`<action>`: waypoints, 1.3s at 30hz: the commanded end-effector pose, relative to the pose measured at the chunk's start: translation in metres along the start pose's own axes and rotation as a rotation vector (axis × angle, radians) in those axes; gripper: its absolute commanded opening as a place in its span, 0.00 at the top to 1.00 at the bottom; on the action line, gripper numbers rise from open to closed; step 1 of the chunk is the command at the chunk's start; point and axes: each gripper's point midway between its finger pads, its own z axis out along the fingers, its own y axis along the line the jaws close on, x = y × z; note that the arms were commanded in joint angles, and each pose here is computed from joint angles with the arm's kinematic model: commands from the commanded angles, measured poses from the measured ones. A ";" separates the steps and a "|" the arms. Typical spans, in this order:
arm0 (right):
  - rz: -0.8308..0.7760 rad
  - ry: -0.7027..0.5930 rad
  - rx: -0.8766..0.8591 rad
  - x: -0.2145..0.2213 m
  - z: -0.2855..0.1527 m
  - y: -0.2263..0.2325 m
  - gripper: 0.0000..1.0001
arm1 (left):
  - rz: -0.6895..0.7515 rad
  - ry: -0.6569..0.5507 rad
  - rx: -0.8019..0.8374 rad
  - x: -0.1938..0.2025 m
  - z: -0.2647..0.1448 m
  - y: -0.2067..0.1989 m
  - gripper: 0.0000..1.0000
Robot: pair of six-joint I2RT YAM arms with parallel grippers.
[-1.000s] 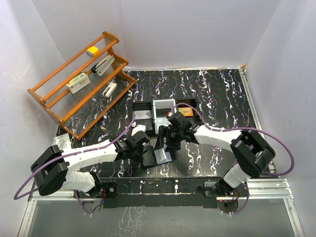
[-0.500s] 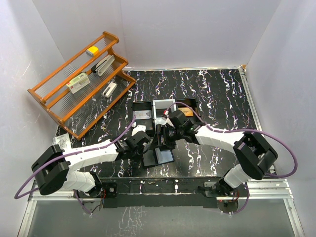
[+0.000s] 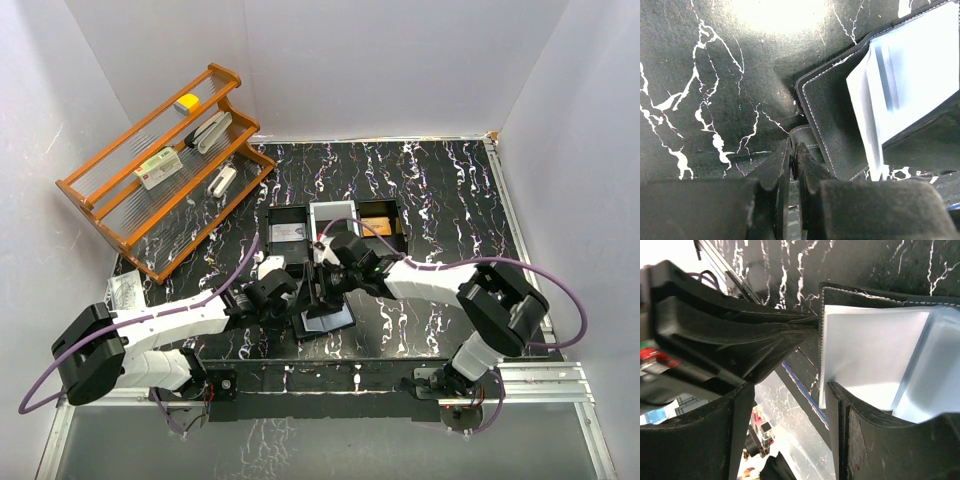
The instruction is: Take the credit cards out of the card holder
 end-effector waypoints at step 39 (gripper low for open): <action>0.222 -0.159 0.245 0.001 0.011 -0.072 0.79 | -0.283 -0.132 0.176 -0.020 -0.019 -0.022 0.28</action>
